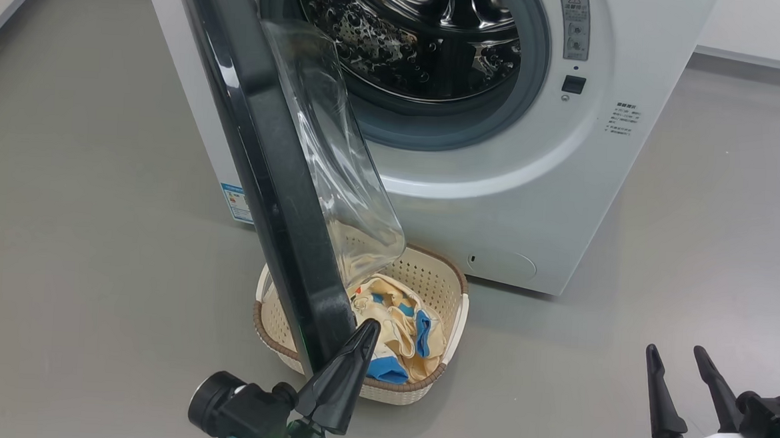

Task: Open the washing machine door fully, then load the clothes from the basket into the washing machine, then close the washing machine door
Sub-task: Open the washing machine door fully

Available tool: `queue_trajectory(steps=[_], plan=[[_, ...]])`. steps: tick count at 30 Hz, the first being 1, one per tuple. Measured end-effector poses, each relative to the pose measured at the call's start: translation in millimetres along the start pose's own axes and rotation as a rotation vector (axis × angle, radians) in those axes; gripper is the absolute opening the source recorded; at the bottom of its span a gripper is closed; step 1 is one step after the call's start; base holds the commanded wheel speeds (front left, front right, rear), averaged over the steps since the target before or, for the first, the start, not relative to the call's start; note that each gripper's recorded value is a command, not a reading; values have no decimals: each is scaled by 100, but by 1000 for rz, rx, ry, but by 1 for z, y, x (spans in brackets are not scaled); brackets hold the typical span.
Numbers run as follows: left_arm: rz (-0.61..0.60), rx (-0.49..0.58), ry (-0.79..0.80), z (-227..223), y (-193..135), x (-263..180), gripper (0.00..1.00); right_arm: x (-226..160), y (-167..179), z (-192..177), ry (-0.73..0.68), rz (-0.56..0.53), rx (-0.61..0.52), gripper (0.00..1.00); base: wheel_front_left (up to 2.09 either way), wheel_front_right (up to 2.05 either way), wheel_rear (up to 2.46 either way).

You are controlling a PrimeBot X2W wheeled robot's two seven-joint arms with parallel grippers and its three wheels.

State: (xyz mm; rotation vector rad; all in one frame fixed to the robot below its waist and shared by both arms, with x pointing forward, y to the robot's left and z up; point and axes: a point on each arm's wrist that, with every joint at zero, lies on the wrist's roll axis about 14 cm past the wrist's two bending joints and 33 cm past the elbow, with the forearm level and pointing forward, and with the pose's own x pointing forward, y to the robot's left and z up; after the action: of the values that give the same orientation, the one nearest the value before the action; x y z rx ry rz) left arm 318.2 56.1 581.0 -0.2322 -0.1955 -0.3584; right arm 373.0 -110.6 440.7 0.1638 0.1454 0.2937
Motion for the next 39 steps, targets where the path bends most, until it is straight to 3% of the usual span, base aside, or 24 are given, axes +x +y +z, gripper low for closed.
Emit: queue_trajectory(steps=[15,39], plan=[[11,10,-21,3,3,5,0,7,-4,1,0,-2,-6,100,0,0,0],[187,70,-53,15,42,-11,0,32,35,-6,27,131,-17,100,0,0,0]])
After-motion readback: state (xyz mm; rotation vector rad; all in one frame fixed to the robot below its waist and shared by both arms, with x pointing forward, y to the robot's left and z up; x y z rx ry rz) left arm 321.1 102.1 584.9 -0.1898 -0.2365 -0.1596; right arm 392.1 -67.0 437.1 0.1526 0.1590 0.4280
